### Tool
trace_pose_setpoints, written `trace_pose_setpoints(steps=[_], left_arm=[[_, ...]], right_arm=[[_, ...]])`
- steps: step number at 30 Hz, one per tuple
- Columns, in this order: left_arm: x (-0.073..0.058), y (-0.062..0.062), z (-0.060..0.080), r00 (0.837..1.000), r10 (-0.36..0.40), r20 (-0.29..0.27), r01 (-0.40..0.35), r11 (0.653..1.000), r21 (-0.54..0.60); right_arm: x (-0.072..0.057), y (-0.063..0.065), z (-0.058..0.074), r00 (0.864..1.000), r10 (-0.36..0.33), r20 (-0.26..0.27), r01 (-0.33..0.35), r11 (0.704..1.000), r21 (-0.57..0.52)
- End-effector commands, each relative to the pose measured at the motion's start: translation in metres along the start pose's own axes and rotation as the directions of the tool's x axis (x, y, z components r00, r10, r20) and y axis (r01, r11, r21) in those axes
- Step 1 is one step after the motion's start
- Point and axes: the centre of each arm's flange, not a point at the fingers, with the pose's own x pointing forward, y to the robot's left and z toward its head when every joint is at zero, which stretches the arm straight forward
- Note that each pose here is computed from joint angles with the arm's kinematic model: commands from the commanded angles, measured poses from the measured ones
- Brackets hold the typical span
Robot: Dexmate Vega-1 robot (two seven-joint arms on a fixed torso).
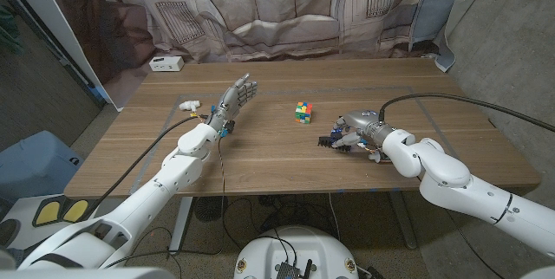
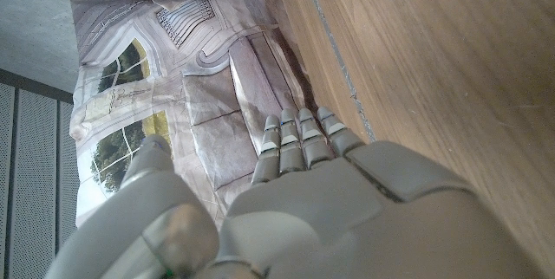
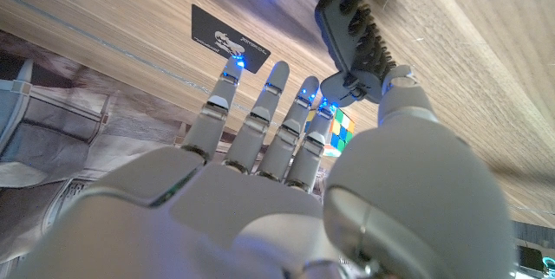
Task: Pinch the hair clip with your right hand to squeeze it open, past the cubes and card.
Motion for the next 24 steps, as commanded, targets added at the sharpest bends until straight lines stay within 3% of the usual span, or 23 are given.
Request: trace_pose_setpoints(steps=[1,24], left_arm=[[0.0003,-0.0005,-0.0006,1.000,-0.002,-0.002,0.002,1.000,-0.001],[0.0041,-0.0020,0.0003,1.000,-0.018,-0.012,0.018,1.000,0.002]], right_arm=[[-0.0004,-0.0002,0.0000,1.000,0.010,-0.012,-0.010,1.000,-0.009],[-0.0005,-0.0063,-0.0007,0.998,0.056,-0.035,-0.058,0.998,-0.036]])
